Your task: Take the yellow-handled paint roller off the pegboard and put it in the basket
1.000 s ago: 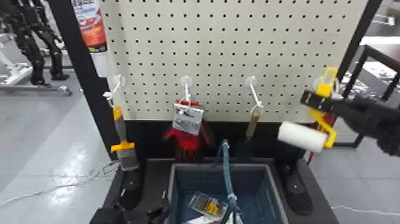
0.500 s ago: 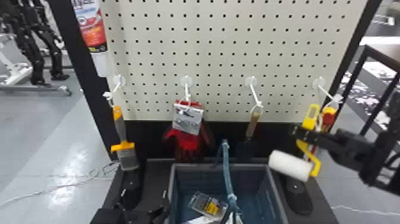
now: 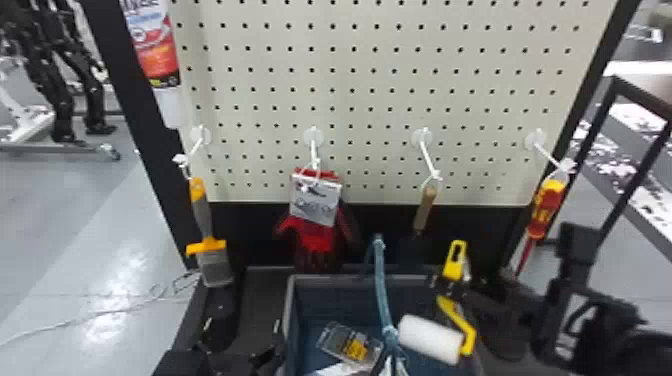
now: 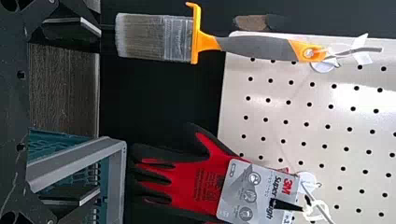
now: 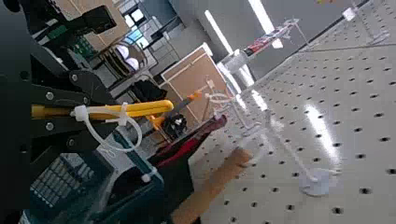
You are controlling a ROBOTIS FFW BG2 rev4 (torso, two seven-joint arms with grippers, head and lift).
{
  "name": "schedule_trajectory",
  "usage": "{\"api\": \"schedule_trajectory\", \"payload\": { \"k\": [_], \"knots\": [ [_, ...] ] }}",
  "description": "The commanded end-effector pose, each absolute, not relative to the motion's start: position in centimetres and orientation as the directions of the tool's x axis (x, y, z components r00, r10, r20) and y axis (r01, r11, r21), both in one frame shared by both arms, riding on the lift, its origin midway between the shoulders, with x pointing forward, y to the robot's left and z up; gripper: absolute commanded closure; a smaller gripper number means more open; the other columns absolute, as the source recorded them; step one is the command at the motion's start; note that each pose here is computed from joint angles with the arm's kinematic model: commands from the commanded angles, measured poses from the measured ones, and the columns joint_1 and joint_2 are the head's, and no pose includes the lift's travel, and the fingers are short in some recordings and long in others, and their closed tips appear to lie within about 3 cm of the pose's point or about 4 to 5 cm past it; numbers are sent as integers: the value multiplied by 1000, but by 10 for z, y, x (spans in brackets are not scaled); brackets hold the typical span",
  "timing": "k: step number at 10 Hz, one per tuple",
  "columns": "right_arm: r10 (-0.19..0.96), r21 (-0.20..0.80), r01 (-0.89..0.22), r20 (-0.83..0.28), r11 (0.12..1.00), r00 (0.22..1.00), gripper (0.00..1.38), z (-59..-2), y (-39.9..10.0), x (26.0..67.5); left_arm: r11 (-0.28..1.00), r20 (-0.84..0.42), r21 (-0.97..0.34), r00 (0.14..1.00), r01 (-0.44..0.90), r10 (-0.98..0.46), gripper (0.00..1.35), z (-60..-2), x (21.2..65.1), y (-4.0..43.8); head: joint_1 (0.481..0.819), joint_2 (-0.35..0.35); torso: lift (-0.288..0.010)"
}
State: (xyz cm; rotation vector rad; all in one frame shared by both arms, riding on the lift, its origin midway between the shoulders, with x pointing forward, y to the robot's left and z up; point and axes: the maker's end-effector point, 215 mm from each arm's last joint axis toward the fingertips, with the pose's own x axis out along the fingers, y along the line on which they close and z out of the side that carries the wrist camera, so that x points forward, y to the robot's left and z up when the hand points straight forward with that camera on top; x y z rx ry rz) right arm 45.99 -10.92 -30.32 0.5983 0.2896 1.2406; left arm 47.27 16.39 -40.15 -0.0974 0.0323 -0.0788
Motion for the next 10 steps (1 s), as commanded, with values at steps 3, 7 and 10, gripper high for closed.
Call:
{"api": "schedule_trajectory", "payload": {
  "k": [3, 7, 10],
  "knots": [
    [963, 628, -766, 96, 138, 251, 1277, -356, -73, 466, 992, -27, -102, 996, 76, -79, 130, -403, 473, 164, 549, 0, -100],
    [954, 639, -754, 103, 154, 283, 25, -369, -83, 477, 992, -22, -105, 997, 73, -76, 130, -402, 473, 164, 549, 0, -100],
    [950, 644, -752, 127, 141, 287, 257, -365, -82, 477, 992, -21, -107, 997, 73, -75, 130, -402, 473, 164, 549, 0, -100]
  ]
}}
